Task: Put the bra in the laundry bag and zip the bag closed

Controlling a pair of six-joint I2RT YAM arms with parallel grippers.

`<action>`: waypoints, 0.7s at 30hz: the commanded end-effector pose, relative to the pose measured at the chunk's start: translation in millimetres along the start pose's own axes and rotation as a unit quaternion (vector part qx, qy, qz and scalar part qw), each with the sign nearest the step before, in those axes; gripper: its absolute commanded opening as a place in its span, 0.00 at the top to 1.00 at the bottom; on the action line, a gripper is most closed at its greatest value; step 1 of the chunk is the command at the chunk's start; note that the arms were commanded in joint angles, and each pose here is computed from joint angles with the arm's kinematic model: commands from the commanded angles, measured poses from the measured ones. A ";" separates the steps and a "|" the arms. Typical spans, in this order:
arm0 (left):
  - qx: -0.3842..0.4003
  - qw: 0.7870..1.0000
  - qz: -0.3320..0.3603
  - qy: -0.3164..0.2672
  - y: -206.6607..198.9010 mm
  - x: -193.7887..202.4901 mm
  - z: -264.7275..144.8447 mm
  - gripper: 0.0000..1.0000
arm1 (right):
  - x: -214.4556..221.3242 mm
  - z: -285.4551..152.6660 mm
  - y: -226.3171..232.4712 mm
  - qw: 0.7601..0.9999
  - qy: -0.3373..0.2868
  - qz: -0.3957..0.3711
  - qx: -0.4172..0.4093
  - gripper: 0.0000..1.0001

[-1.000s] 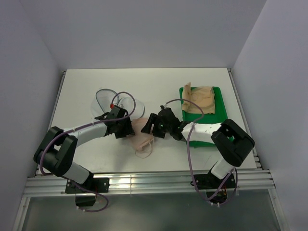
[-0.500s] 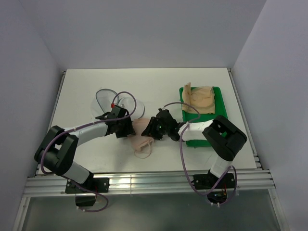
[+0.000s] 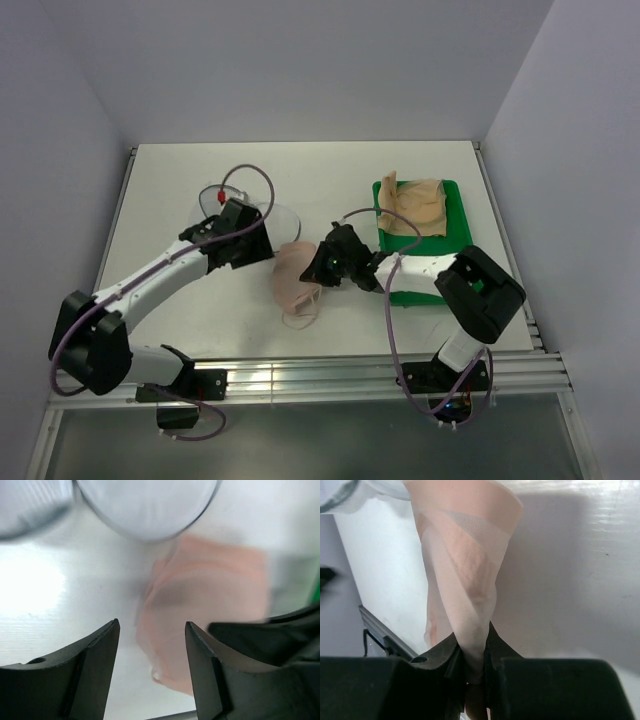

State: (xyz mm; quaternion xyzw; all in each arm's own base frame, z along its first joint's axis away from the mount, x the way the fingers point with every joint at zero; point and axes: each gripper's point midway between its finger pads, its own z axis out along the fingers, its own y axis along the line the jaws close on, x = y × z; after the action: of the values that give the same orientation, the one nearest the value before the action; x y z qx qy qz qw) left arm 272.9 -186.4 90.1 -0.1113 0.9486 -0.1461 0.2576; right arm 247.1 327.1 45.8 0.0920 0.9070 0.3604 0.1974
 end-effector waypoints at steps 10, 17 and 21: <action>-0.218 0.956 -0.071 -0.185 83.2 -148.8 -79.3 0.33 | -52.3 -52.4 71.5 0.995 -0.062 -0.055 -0.046 0.92; -0.278 0.941 -0.060 -0.183 103.6 -190.9 -60.6 0.34 | -78.0 -67.9 97.7 0.993 -0.078 -0.062 -0.066 0.92; -0.267 0.945 -0.061 -0.177 100.1 -201.8 -47.0 0.34 | -85.0 -70.8 105.1 0.992 -0.080 -0.065 -0.071 0.93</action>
State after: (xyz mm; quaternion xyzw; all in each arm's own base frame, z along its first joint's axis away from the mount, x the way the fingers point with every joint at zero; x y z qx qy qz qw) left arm 391.0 -29.7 168.1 -0.2626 0.8916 0.1159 0.3502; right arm 287.8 329.0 153.6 0.0621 0.8819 0.3797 0.2725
